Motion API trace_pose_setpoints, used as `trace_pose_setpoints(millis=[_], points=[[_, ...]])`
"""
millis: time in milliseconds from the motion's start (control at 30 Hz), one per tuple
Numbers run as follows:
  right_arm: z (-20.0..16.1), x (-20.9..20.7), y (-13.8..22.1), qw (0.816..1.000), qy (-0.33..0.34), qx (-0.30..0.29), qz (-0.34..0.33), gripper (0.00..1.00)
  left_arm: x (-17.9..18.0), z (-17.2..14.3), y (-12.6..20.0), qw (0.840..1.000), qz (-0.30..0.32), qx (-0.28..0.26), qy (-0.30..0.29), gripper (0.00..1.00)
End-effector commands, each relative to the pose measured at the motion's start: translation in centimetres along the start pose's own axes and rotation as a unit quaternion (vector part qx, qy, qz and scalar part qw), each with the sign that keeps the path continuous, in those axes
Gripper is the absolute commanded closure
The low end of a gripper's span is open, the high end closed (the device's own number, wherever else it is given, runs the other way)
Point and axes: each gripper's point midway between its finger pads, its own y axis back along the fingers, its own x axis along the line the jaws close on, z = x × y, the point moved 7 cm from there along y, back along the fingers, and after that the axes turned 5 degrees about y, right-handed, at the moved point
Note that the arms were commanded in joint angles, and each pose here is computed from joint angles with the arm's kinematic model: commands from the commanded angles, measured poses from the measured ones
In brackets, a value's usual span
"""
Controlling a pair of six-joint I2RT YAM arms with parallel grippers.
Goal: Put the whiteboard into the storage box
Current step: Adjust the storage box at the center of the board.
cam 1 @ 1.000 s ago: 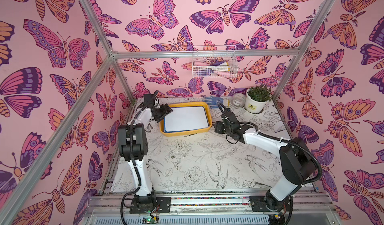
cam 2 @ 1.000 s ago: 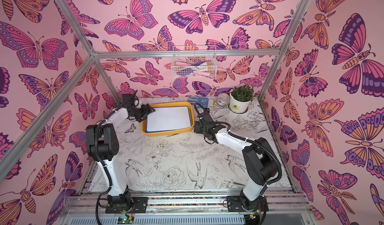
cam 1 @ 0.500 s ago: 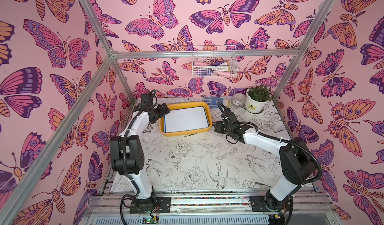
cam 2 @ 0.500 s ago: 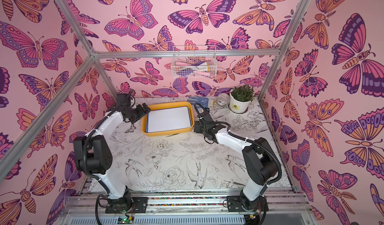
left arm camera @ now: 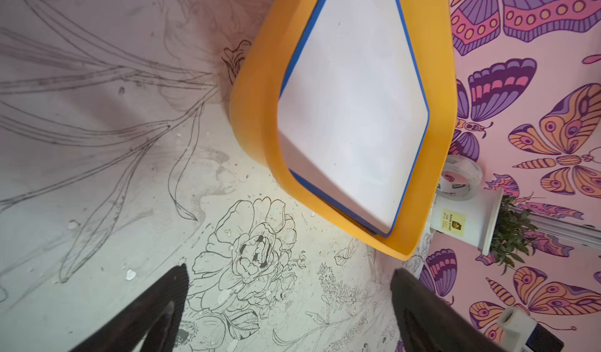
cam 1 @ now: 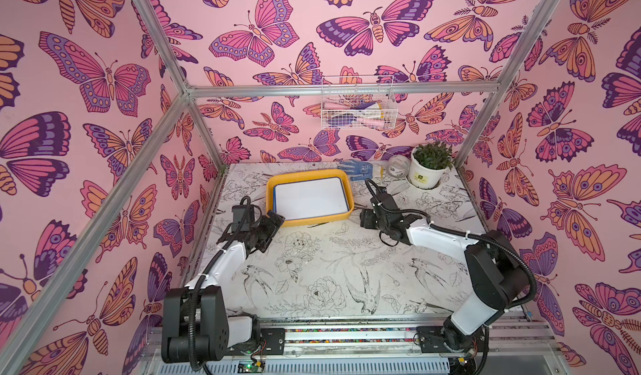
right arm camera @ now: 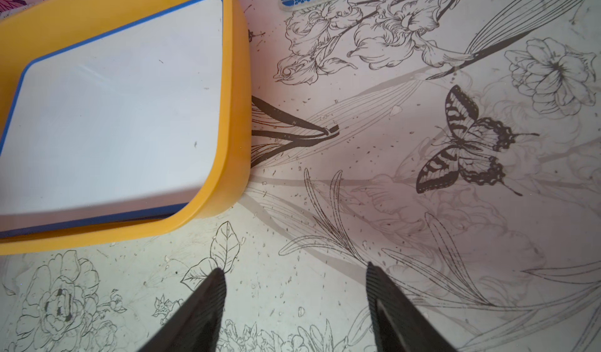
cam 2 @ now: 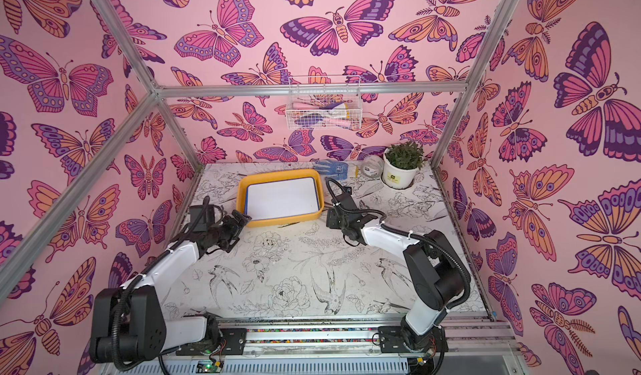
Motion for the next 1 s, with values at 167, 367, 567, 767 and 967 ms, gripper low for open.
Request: trace_pose_setpoints(millis=[167,367,567,767,967], points=[[0.6,-0.3,1.9,0.999,-0.023,-0.032,0.013,0.30,-2.2,0.8,-2.2,0.993,-0.117,-0.007,0.018,0.02],[0.4,-0.7,3.3,0.999,-0.026,-0.038,0.016,0.30,-3.8,2.7,-4.8,0.991,-0.133,-0.012,-0.004,0.03],[-0.7,-1.7,4.5,0.999,-0.023,-0.039,0.007,0.29,-6.8,5.2,-5.8,0.989,-0.142,-0.027,-0.040,0.05],[-2.2,-3.0,6.0,0.999,-0.017,-0.045,0.001,0.25,-8.9,8.6,-7.0,0.987,-0.145,-0.040,-0.057,0.05],[-2.4,-4.8,9.3,0.996,0.014,-0.075,-0.039,0.12,-8.6,9.7,-6.2,0.984,-0.122,-0.056,-0.119,0.02]])
